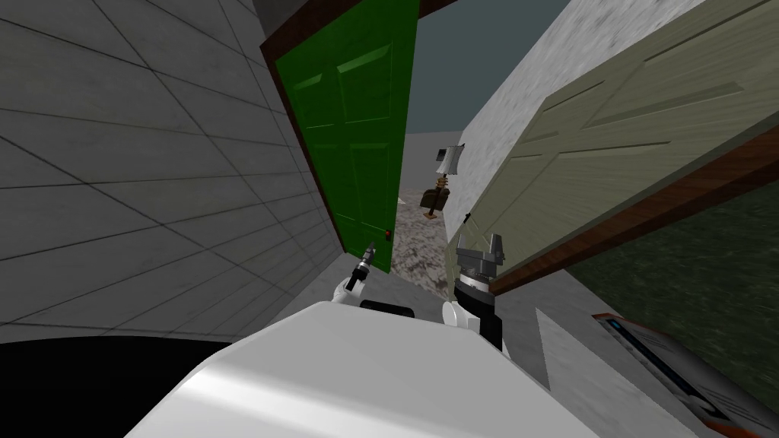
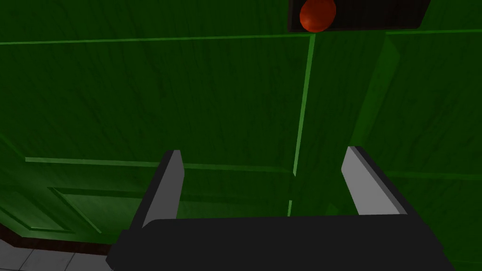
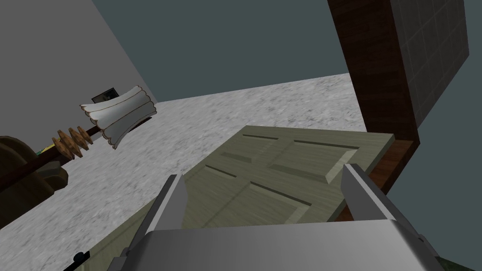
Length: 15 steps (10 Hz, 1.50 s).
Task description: Push the door open
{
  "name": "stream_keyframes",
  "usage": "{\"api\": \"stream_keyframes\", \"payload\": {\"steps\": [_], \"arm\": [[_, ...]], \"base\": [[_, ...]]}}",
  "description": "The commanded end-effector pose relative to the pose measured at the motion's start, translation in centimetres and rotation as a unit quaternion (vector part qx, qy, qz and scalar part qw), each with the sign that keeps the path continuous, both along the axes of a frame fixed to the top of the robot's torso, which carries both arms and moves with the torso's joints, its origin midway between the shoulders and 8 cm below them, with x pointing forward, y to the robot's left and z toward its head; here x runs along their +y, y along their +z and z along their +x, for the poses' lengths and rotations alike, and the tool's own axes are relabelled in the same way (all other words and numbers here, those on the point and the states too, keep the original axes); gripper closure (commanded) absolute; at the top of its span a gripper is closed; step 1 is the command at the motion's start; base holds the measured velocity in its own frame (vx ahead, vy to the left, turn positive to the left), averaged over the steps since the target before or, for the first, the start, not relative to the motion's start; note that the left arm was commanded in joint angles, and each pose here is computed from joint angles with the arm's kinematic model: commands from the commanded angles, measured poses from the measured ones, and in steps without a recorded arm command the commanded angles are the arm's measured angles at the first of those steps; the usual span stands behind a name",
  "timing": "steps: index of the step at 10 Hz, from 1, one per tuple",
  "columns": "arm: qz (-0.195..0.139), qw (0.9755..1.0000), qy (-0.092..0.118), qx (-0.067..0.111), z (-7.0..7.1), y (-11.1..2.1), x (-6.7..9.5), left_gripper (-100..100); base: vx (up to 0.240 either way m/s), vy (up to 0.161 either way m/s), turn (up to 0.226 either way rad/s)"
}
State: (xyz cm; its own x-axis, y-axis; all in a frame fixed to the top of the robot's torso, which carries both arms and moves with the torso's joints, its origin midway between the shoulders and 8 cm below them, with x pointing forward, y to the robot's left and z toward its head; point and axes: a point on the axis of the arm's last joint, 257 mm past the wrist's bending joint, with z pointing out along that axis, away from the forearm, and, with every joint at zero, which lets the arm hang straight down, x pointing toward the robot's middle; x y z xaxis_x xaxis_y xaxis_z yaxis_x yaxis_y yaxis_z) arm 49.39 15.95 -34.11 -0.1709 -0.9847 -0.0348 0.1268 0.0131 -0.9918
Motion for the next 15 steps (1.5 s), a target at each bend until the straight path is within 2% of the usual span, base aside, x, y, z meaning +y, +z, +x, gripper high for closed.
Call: {"api": "stream_keyframes", "payload": {"steps": [1,4,5,11,15], "arm": [[-0.001,0.9999,-0.006,0.012,0.0,-0.9,-0.6,-100],[-0.002,0.9996,-0.012,0.025,-0.1,-2.0,-1.3,-100],[-0.002,0.9996,-0.012,0.025,-0.1,-2.0,-1.3,-100],[-0.004,0.9977,-0.030,0.061,-0.6,-4.8,-3.2,-100],[0.008,0.9982,-0.020,0.057,-0.6,-4.9,-1.3,-100]], "base": [[0.086,0.036,-0.089],[0.057,0.025,-0.043],[0.025,0.012,-0.018],[0.055,0.029,-0.062],[0.145,-0.015,-0.027]]}}
